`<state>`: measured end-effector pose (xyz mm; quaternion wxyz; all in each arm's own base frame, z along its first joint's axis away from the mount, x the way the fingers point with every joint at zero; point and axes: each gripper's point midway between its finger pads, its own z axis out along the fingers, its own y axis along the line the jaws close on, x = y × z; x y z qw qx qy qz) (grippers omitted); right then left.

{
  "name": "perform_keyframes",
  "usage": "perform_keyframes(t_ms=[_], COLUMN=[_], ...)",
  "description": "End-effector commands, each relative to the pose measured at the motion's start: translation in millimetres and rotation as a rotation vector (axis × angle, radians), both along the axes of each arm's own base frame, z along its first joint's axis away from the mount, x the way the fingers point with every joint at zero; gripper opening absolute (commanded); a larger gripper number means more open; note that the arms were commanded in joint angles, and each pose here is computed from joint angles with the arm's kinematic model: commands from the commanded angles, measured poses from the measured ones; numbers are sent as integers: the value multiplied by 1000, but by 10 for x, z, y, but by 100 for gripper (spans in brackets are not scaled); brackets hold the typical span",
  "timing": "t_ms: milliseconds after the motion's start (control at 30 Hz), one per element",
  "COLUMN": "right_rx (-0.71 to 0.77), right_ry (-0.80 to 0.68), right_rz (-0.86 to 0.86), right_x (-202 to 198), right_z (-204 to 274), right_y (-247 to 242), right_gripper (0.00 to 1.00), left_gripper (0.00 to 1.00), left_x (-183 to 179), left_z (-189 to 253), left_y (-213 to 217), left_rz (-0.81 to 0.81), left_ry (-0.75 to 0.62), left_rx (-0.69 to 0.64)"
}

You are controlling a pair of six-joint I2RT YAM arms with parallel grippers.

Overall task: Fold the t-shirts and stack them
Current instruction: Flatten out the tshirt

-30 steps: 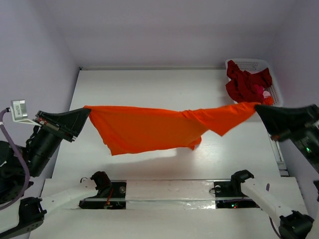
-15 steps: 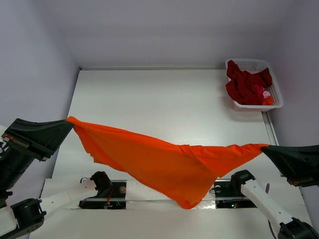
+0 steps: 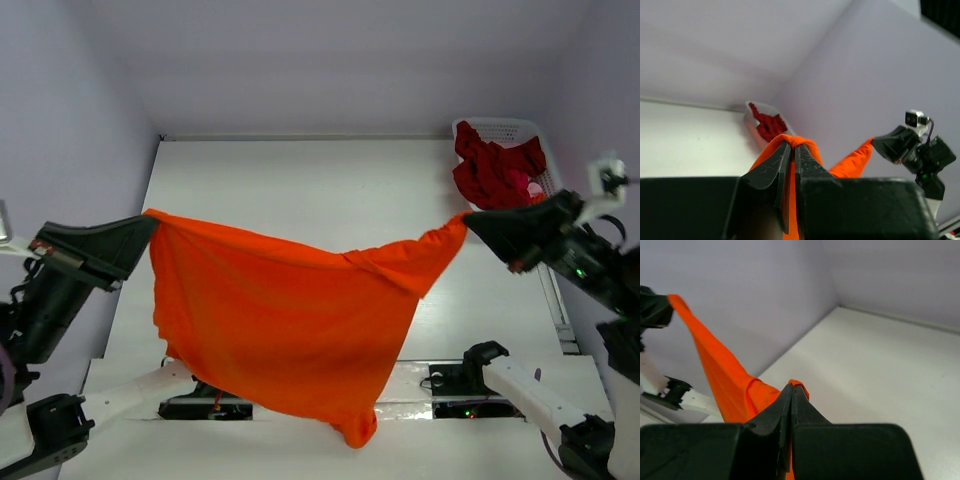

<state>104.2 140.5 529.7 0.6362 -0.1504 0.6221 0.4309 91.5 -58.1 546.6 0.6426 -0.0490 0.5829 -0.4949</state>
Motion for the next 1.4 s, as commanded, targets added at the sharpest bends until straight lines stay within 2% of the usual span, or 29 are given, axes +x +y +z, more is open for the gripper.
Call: perform_keyframes(t_ms=[0,167,533,767,933,1000,1100,1233,1367], right_rx=[-9,-16,13,50,73,73,52,5,-70], right_ry=[-21,-26,-79,-155,-185,-183,-144,-59,65], right_rz=[-69,-38,-35,48,84,86,72,26,-17], right_x=[252,124,-616,-1126,-1291,-1277,-1056,-573,97], right_z=[38,72,139,292,362,361,314,118,-225], right_y=[-24,-19,-279,-328,-333,-325,-266,-164,0], right_gripper=[0,0,0,0,0,0,0,0,0], left_gripper=[0,0,0,0,0,0,0,0,0], left_x=[171,87,-390,-768,-867,-864,-592,-223,135], left_z=[17,33,231,466,566,548,411,183,-94], left_y=[-104,-112,-30,106,142,90,42,-100,-430], left_rz=[48,4,-195,-328,-370,-387,-280,-154,-86], left_ry=[9,5,-61,-133,-143,-130,-52,39,123], left_rx=[15,1,-82,-160,-205,-195,-166,-101,-8])
